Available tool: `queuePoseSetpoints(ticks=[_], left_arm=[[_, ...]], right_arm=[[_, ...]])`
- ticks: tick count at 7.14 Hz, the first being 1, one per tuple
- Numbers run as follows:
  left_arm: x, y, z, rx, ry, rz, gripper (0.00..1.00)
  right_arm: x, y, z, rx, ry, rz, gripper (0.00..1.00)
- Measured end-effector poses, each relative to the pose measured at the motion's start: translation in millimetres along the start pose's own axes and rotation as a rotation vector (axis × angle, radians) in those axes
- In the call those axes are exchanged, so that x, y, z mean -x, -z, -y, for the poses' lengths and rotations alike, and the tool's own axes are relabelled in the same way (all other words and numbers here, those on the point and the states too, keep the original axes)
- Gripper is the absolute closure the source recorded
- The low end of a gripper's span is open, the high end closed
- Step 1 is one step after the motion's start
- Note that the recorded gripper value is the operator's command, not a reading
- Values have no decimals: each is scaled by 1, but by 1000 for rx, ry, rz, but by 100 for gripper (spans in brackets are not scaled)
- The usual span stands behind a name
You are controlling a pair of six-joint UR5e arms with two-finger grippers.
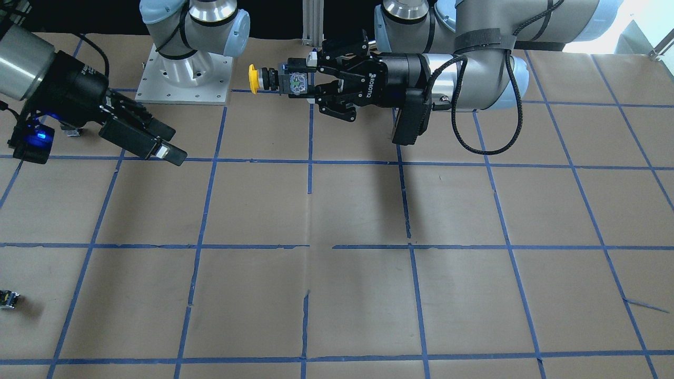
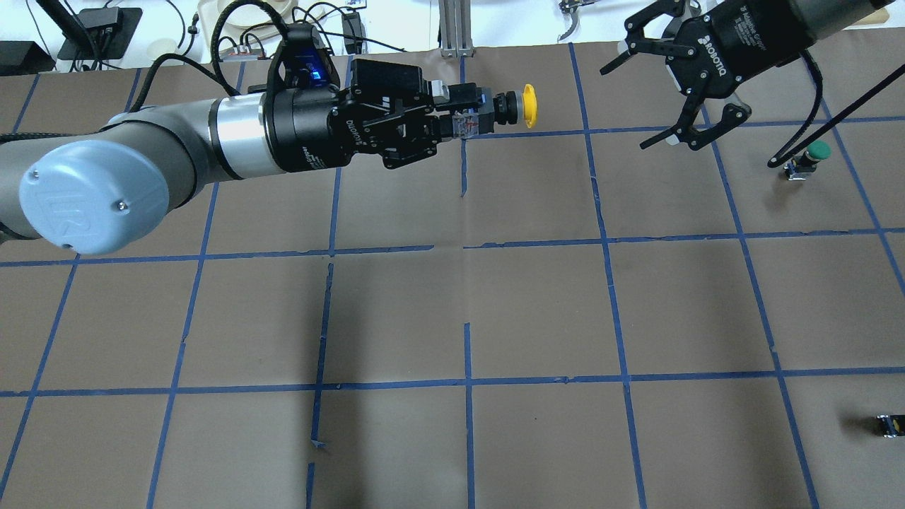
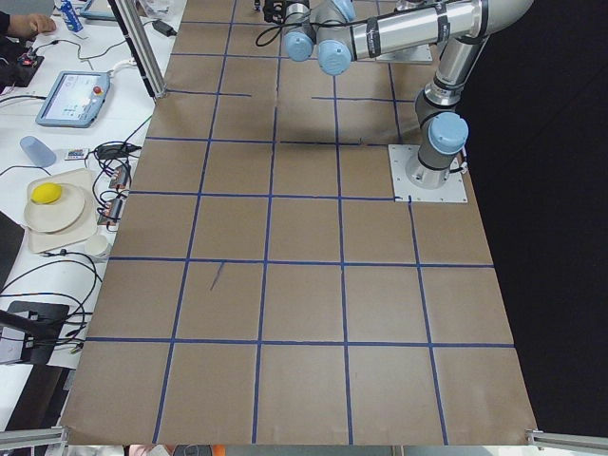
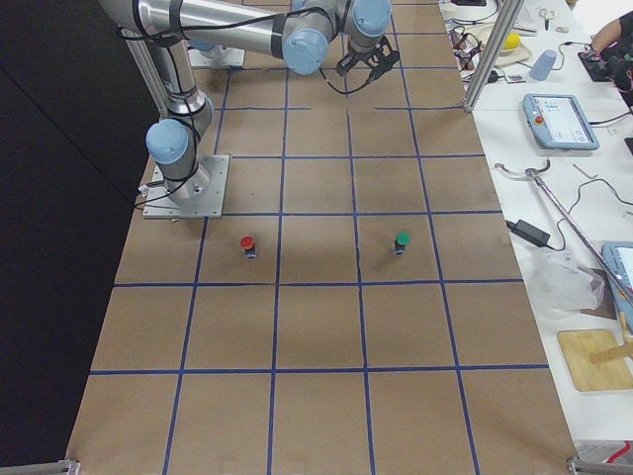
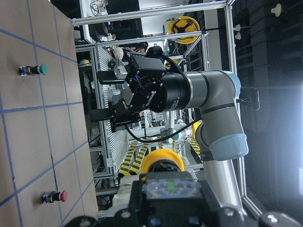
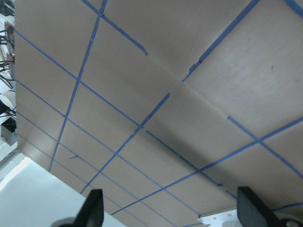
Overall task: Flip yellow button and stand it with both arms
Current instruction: 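Bring the right gripper to the yellow cap held by the left gripper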
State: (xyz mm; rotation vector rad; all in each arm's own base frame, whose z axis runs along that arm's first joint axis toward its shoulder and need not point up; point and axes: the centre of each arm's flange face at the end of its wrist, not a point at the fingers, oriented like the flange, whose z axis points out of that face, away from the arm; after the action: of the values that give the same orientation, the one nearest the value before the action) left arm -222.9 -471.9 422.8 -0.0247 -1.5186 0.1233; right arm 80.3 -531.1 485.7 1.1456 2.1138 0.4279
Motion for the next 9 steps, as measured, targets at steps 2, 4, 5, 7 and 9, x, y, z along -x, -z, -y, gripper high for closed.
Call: queuePoseSetpoints(ticks=[2, 4, 5, 7, 9], left_arm=[[0, -1, 1, -6, 0, -10, 84], [-4, -2, 0, -6, -8, -12, 84], [-5, -2, 0, -5, -12, -12, 84], [-5, -2, 0, -6, -16, -13, 84], [-7, -2, 0, -5, -20, -13, 84]], right_arm=[[8, 6, -26, 111, -258, 97, 0], [14, 5, -58, 165, -365, 120, 0], [16, -5, -78, 178, -374, 100, 1], [20, -21, -101, 195, -392, 63, 3], [21, -28, -109, 197, -388, 46, 46]])
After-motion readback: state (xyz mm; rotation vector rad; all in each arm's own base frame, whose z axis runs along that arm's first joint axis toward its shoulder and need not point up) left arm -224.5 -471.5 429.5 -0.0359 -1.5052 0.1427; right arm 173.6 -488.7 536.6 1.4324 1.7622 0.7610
